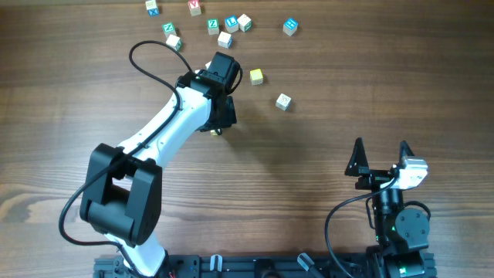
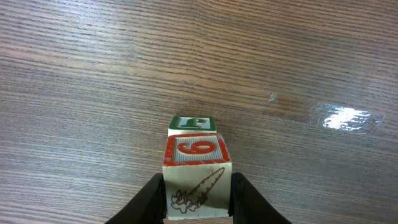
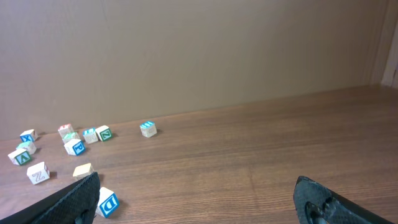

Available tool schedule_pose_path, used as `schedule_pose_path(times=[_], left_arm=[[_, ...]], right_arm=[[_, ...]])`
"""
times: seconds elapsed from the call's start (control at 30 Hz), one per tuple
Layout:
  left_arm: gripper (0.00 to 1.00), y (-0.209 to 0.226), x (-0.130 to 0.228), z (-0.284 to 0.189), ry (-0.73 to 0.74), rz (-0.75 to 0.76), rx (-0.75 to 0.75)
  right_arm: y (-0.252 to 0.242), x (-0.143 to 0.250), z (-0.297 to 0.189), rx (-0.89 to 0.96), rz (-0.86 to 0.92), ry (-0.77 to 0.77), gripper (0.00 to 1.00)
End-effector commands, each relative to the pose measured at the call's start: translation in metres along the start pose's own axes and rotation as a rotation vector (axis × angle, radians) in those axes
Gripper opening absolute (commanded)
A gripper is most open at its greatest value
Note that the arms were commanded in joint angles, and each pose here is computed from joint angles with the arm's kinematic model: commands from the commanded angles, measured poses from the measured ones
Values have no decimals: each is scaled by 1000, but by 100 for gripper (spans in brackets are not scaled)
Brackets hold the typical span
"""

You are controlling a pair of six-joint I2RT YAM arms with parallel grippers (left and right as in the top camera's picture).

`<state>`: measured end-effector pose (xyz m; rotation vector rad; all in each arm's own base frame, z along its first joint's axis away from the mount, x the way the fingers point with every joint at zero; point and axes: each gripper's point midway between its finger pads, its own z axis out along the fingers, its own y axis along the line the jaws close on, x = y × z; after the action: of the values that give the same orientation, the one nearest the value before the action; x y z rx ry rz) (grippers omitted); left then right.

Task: Form a tower
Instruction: 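Lower the green block onto the 6 block and release it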

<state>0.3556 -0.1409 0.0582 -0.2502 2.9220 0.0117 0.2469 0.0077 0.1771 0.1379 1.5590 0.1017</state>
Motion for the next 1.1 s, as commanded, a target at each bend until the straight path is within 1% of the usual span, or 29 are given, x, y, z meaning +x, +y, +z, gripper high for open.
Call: schedule_pose_path(times=[0.0,0.2,0.47,0.57,0.73,0.77,0.83,0.9,1.0,1.03,1.07], left_arm=[[31,6,0,3,-6,15,-26],[34,7,1,3,-2,16,-29],[35,7,2,3,3,17,-31],[39,8,2,3,5,17,-32],[40,8,3,3,5,17,-33],[45,8,3,3,5,16,-33],[58,8,3,4,7,17,-34],[66,8,4,5,11,17,-37],[70,9,7,13,28,20,-47],[73,10,8,17,34,21,-51],[74,10,9,22,36,21,-53]], right_arm=[[0,-1,0,-3,-13,-5,100],[0,-1,0,-3,-13,-5,100],[0,-1,0,-3,-13,-5,100],[0,-1,0,-3,-13,-5,100],[0,-1,0,-3,-13,-5,100],[0,-1,0,-3,-13,-5,100],[0,-1,0,-3,-13,-5,100],[0,-1,0,-3,-13,-5,100],[0,-1,0,-3,-14,-5,100],[0,-1,0,-3,-13,-5,100],[0,-1,0,-3,-13,-5,100]])
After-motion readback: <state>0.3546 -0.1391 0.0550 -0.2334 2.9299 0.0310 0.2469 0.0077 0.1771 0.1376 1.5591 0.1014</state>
